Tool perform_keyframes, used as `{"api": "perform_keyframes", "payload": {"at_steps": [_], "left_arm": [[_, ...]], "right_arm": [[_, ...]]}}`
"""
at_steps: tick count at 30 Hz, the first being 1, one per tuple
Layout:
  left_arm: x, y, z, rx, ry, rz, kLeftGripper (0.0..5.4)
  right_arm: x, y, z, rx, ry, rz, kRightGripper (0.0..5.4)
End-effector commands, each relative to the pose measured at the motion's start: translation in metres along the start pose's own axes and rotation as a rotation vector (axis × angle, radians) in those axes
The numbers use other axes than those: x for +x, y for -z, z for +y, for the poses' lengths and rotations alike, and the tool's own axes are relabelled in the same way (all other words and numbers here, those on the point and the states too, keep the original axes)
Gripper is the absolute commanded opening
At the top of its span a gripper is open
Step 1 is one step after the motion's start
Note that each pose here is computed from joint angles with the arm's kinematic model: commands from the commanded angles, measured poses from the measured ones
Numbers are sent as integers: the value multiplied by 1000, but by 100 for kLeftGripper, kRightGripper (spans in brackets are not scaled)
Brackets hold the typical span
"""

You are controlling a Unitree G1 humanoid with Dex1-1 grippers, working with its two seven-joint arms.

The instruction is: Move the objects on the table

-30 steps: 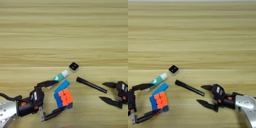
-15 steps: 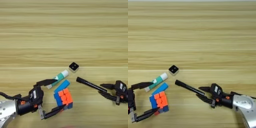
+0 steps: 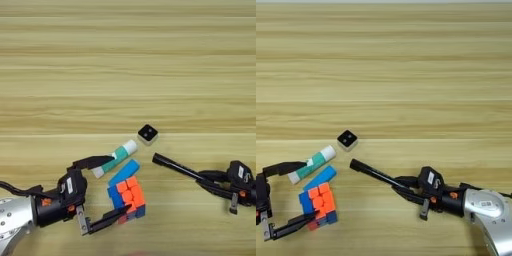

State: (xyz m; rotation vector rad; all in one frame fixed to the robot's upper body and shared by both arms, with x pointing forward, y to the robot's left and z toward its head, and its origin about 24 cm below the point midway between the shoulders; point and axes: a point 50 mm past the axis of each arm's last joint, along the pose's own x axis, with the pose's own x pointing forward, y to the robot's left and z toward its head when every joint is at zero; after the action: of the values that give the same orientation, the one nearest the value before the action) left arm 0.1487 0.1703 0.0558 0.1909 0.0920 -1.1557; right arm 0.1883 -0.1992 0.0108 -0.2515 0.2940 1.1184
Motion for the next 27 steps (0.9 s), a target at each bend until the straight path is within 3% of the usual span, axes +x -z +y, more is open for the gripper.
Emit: {"api": "perform_keyframes", "payload": {"at_steps": [1,8,15,27], "left_arm": [[0,1,4,7,4,11,540],[3,2,5,9,1,10,540],[4,3,2,5,-2,6,540],[4,3,-2,-1,-5,-2,540]], "right_arm": [[-1,5,3,49,-13,30,84],[-5,-18,0,8,-21,-59,83],[-10,-33,8,-27,-63,-88,83],[-18,-19,27,-34,-186,15,83]]}}
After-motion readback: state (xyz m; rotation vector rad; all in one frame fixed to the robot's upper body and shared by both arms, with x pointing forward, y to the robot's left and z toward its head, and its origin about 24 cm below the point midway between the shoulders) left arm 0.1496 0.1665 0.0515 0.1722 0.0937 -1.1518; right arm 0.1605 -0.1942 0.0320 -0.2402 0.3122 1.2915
